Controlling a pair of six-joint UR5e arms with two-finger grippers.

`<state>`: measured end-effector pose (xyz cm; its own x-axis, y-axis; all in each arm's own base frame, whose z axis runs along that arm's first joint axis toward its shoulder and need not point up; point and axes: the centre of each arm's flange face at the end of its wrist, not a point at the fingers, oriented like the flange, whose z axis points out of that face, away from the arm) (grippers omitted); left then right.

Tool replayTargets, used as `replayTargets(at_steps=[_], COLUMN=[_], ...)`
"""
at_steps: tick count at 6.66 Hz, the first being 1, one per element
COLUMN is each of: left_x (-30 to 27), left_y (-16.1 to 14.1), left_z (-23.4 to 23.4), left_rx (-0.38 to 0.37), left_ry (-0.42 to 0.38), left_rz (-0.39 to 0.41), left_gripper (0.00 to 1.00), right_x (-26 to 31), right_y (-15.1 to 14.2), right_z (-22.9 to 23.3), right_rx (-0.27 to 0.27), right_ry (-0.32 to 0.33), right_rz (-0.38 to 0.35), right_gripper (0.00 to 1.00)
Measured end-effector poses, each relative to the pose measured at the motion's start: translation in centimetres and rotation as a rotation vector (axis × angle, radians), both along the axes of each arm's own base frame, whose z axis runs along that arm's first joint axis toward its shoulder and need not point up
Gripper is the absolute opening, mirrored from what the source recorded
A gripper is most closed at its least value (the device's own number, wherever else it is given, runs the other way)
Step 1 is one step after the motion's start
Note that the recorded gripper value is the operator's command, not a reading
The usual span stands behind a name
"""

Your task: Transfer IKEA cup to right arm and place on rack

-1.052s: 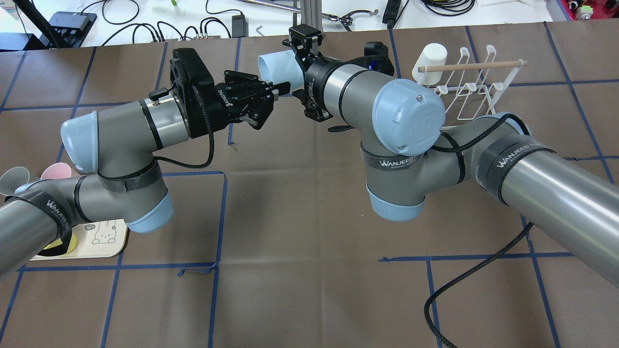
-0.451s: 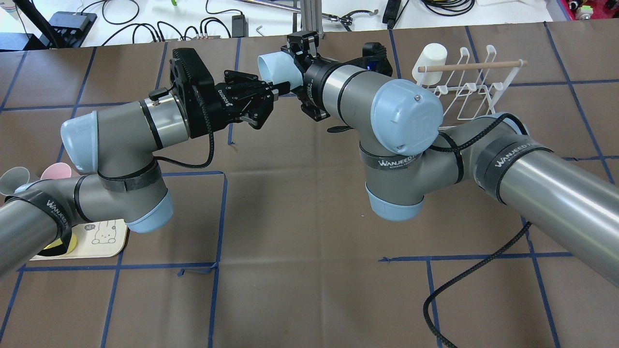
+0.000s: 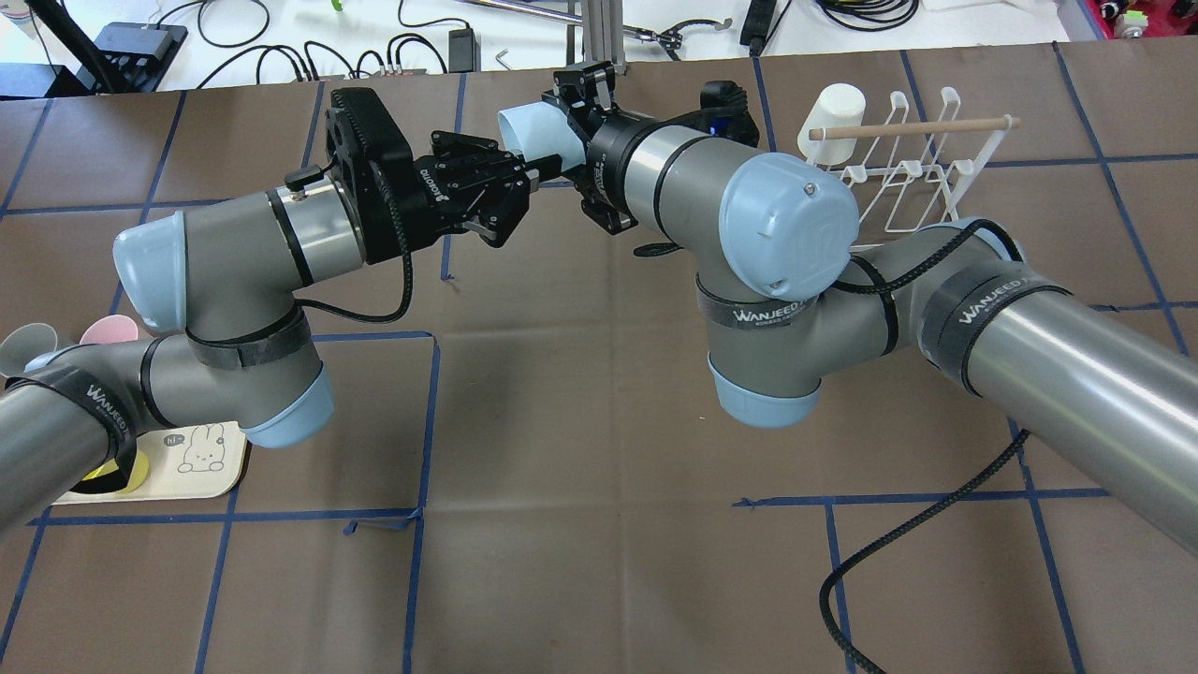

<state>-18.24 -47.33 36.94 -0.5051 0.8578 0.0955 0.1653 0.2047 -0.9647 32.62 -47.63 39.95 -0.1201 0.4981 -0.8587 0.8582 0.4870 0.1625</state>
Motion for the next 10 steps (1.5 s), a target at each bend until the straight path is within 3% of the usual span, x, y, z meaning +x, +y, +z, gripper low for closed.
replayTargets(at_steps=[4,7,9,10], left_x=[0.9,7.3,9.3,10.1], left_y=[-0.3,-1.9,-3.2,-4.5], left_z=[0.3,0.7,0.4,0.5], left_rx=[0.054,0.052,0.083,0.136], left_ry=[0.035,0.043,-0.019,-0.055], left_rz=[0.036,0.169,0.321,0.424], left_gripper=[0.99,0.99,0.99,0.99], right_x=[-0.1,-3.3,-8.5,-10.2], right_y=[-0.2,-2.8,-5.4,-6.3], right_z=[0.2,0.9,1.4,1.6], right_rx=[-0.006,-0.049,-0.18,-0.24], right_ry=[0.001,0.024,0.197,0.298], right_rz=[-0.003,-0.061,-0.054,-0.033], right_gripper=[0.23,0.17,0.17,0.16])
